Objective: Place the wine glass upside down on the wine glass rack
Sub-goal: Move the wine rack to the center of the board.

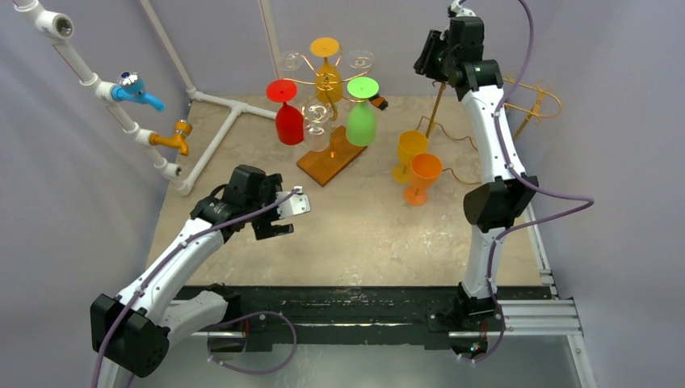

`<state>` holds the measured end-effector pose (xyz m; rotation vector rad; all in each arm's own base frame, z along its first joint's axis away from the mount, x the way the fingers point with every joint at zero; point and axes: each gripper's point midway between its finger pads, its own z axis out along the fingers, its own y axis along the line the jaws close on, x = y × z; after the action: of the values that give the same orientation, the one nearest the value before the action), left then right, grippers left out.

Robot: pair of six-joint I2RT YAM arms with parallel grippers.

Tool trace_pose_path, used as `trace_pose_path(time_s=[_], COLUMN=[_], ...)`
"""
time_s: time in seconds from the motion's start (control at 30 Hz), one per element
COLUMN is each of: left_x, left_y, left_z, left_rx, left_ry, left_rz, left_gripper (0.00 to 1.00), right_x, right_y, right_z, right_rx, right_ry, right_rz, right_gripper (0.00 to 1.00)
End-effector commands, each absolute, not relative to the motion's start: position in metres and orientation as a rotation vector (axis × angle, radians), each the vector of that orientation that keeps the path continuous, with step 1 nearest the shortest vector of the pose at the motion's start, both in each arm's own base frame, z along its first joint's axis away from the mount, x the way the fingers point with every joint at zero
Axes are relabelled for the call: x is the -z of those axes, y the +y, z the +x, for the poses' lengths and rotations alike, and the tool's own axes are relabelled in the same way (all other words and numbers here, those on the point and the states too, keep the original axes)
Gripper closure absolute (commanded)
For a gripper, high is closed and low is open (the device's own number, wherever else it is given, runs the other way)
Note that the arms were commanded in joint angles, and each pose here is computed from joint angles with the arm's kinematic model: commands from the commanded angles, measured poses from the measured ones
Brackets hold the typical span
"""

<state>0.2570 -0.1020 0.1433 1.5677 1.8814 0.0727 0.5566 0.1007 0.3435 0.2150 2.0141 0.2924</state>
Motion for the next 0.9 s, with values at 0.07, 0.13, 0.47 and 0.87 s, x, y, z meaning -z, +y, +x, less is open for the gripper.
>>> trace_pose_path(time_s=[0.07, 0.13, 0.47, 0.87], left_x=[-0.137, -0.138, -0.135, -0.136], left_y=[-0.099, -0.099, -0.098, -0.109], left_z=[0.255, 0.254, 0.249, 0.249], left_rx=[-0.071, -0.069, -0.064, 0.014], left_ry=[1.929, 1.929, 1.929, 1.924], left_rz=[1.531, 1.527, 1.524, 1.516], left_gripper=[0.00, 0.00, 0.00, 0.00], right_x=[-0.399, -0.410, -0.459, -0.410], right_y=[0.116, 0.113, 0.051, -0.079], right_z=[0.532, 0.524, 0.475, 0.457], right_rx=[-0.374, -0.371, -0.217, 0.065], right_ry=[1.891, 1.875, 1.792, 1.801], right_rz=[0.086, 0.099, 0.329, 0.761], right_gripper=[0.35, 0.27, 0.28, 0.29])
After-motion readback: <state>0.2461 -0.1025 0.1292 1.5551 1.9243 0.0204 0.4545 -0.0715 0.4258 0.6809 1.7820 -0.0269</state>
